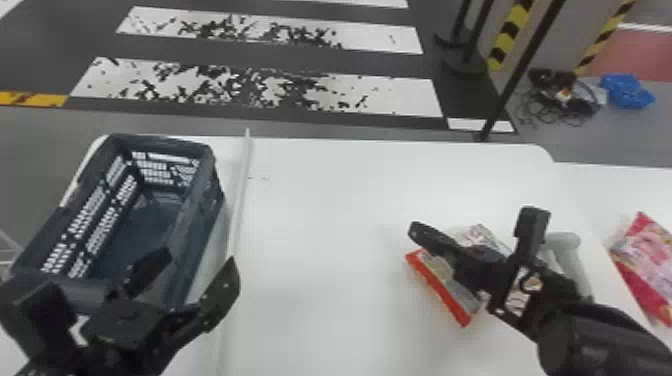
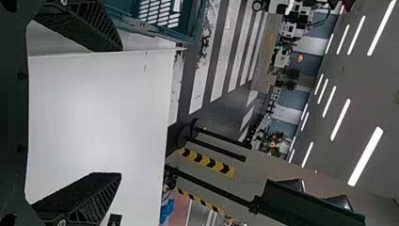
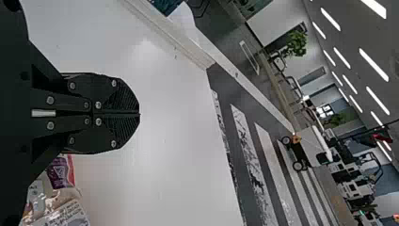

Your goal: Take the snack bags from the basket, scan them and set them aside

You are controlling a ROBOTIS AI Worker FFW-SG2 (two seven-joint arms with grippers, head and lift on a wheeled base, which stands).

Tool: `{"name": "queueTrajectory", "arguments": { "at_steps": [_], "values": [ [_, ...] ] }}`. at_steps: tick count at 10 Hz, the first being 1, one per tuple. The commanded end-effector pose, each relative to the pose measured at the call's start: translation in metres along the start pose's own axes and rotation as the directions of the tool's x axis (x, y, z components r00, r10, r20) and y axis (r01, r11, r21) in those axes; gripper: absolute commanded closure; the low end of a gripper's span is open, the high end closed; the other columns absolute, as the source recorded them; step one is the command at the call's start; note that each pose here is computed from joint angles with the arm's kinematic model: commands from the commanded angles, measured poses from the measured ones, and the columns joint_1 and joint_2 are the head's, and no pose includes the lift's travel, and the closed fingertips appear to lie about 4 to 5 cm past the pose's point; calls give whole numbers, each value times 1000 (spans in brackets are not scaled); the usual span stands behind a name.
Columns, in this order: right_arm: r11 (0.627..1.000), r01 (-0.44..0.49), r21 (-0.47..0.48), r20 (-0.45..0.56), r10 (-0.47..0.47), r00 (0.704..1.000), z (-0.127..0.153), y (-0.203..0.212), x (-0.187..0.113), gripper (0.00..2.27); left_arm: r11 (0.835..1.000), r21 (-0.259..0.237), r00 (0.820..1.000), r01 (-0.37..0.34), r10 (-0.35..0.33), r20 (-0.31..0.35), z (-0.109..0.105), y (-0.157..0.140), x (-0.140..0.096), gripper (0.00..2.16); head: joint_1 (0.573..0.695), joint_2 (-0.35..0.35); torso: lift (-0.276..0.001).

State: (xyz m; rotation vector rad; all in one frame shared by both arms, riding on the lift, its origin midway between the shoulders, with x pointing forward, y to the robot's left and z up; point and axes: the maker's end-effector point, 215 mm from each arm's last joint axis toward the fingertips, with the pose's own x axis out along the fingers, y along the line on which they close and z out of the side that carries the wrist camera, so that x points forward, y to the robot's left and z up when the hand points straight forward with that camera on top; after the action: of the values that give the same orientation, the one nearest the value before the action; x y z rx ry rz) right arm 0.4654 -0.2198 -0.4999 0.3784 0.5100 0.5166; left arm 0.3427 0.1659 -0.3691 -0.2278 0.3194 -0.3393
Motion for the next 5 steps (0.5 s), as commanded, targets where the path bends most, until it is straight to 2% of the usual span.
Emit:
{"name": "queueTrajectory", "arguments": {
  "at_steps": [1,5],
  "values": [
    [1000,16,-7,-27,-17,1000,-13,-6,0,2236,1000,-2,1000,-1,1,6,2,0,1,39,695,-76,-75],
    [998,57,-17,-96,-58,994,-49,-18,-23,2236,1000,-5,1000,9,-9,9,2,-4,5,39,695,-98,-75]
  ]
}}
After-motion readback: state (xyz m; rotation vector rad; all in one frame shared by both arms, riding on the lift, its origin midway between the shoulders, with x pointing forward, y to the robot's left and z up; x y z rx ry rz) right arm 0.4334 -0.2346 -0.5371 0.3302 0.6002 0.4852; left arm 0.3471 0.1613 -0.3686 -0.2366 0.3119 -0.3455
